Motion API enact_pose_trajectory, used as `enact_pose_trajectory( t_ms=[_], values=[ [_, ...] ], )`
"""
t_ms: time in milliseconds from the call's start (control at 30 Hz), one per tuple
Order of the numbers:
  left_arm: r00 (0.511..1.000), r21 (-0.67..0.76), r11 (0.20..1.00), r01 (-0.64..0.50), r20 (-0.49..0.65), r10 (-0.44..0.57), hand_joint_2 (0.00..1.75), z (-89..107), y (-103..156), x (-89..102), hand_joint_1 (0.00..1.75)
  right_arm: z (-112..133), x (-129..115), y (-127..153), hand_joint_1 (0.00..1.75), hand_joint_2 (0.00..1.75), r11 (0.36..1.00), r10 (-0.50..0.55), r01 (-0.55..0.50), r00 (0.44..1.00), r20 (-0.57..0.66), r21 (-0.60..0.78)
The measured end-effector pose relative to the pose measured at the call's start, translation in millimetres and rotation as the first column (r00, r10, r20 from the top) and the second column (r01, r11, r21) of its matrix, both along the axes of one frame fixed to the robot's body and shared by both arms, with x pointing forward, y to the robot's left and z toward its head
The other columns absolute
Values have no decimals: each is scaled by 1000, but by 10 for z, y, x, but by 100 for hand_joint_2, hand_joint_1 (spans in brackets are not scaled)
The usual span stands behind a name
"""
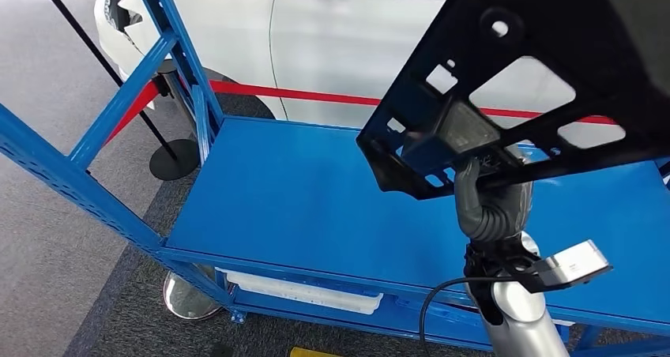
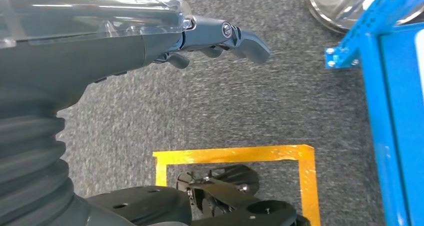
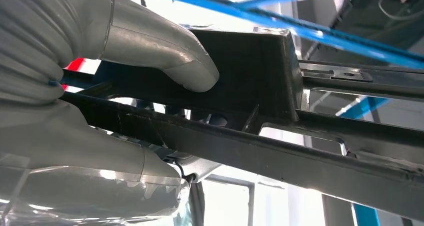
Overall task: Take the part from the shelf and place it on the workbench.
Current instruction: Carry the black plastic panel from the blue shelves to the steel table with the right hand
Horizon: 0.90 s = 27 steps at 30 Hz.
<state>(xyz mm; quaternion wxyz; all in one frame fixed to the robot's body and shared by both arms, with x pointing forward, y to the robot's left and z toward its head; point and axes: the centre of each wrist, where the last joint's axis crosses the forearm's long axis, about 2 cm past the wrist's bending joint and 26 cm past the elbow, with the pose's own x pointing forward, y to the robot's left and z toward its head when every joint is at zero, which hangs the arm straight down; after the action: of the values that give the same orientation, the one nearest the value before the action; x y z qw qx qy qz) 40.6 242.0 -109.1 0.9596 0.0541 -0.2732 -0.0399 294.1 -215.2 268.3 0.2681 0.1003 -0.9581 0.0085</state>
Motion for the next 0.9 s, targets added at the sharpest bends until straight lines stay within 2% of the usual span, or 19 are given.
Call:
enact_pose_trajectory(
  t_ms=[300, 900],
  values=[
    [1000, 8, 1000, 14, -11, -14, 175, -3, 13, -15, 0, -77, -147, 40, 175, 175, 1000, 10, -10, 1000, 2, 4],
    [999, 6, 1000, 29, -15, -29, 175, -17, 165, -24, 0, -118, -193, 57, 175, 175, 1000, 17, -17, 1000, -9, 3]
  ],
)
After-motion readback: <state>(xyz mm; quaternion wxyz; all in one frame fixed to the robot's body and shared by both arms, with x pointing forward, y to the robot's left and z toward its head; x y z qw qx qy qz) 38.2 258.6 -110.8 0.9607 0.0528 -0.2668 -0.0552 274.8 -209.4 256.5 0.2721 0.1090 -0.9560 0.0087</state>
